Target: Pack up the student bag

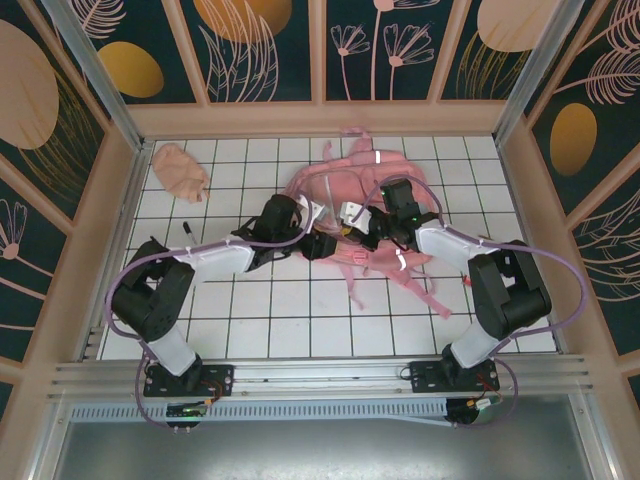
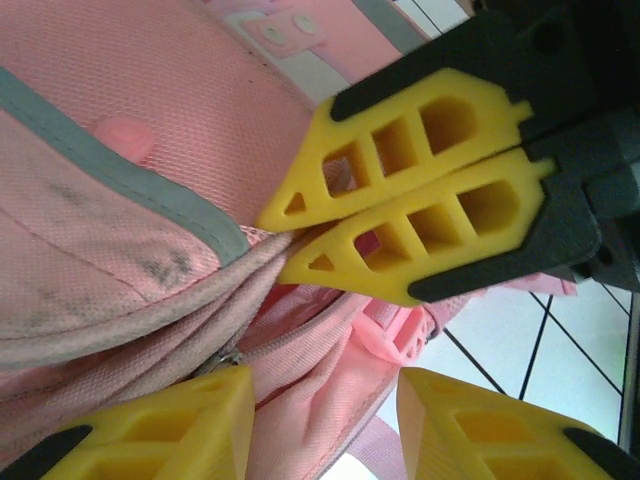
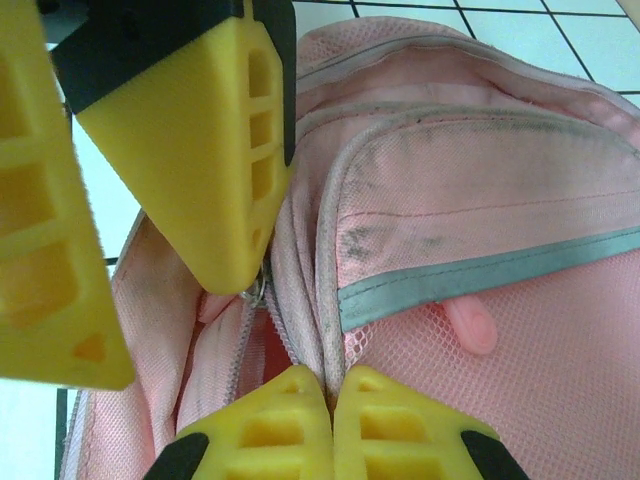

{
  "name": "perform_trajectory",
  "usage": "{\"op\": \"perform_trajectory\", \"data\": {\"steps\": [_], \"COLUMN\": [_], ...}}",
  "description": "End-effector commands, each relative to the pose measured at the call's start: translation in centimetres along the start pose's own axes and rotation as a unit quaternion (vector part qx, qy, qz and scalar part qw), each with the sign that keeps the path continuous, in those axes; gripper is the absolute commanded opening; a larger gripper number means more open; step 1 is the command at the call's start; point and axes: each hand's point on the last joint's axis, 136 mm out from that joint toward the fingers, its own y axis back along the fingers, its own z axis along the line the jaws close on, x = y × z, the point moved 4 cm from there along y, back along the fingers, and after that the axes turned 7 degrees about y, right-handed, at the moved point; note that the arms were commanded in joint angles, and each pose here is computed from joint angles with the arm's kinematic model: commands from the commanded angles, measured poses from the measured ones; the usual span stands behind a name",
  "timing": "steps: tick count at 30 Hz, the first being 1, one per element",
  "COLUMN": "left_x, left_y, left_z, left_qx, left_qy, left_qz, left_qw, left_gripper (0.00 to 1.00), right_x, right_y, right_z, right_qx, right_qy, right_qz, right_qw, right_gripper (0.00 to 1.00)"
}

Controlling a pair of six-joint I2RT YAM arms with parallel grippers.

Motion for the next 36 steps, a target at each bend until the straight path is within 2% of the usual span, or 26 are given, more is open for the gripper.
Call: {"op": "perform_trajectory", "data": {"steps": [1,2,6,7,12,15,19,20,21,22,23,29,32,36], "left_x": [-0.6,-1.4,-1.0,-1.9,-0.2,0.1,0.0,-0.1,0.8,1.1,1.2,1.6,1.4,1.8], "left_y": [-0.6,-0.5,0.5,1.4,2.3,2.1,0.8,0.8,0.0,-0.2,-0.3,0.3,1.3,2.1], "left_z": [2.6,2.7,3.9,3.2,3.8,4.3,4.0,3.9,4.4,4.4,4.4,4.1,3.8,3.9], "left_qx": [-0.073,-0.088,-0.141,-0.138,-0.154,-0.161,-0.135,-0.129,-0.128,-0.123,-0.12,-0.1,-0.095,-0.087], "left_qy": [0.026,0.026,0.037,0.036,0.065,0.067,0.057,0.053,0.054,0.053,0.053,0.063,0.065,0.066], "left_qz": [-0.01,-0.017,-0.02,-0.037,-0.025,-0.02,-0.003,-0.001,0.018,0.023,0.025,0.011,-0.001,-0.007], "left_qw": [0.997,0.996,0.989,0.989,0.986,0.984,0.989,0.99,0.99,0.991,0.991,0.993,0.993,0.994], "left_gripper": [0.41,0.41,0.42,0.42,0.44,0.45,0.45,0.45,0.44,0.44,0.44,0.44,0.43,0.43], "right_x": [-4.2,-4.2,-4.0,-4.0,-4.1,-4.1,-3.8,-3.6,-3.3,-3.0,-2.5,-0.5,0.9,3.1], "right_y": [1.7,1.8,1.9,2.0,2.0,2.0,1.8,1.7,1.5,1.3,0.9,-1.4,-2.9,-4.3], "right_z": [-0.5,-0.6,-0.7,-0.7,-0.7,-0.6,-0.5,-0.5,-0.3,0.0,0.5,1.5,1.0,-0.5], "right_qx": [-0.006,-0.004,-0.001,-0.001,-0.003,-0.004,-0.005,-0.002,-0.001,-0.004,-0.006,-0.012,-0.004,0.044], "right_qy": [0.024,0.025,0.024,0.024,0.021,0.022,0.022,0.022,0.023,0.031,0.04,0.047,0.042,0.035], "right_qz": [-0.075,-0.075,-0.071,-0.07,-0.074,-0.076,-0.067,-0.058,-0.049,-0.04,-0.021,0.038,0.081,0.138], "right_qw": [0.997,0.997,0.997,0.997,0.997,0.997,0.997,0.998,0.999,0.999,0.999,0.998,0.996,0.989], "right_gripper": [0.0,0.0,0.0,0.0,0.0,0.0,0.0,0.11,0.36,0.51,0.63,0.75,0.76,0.73]}}
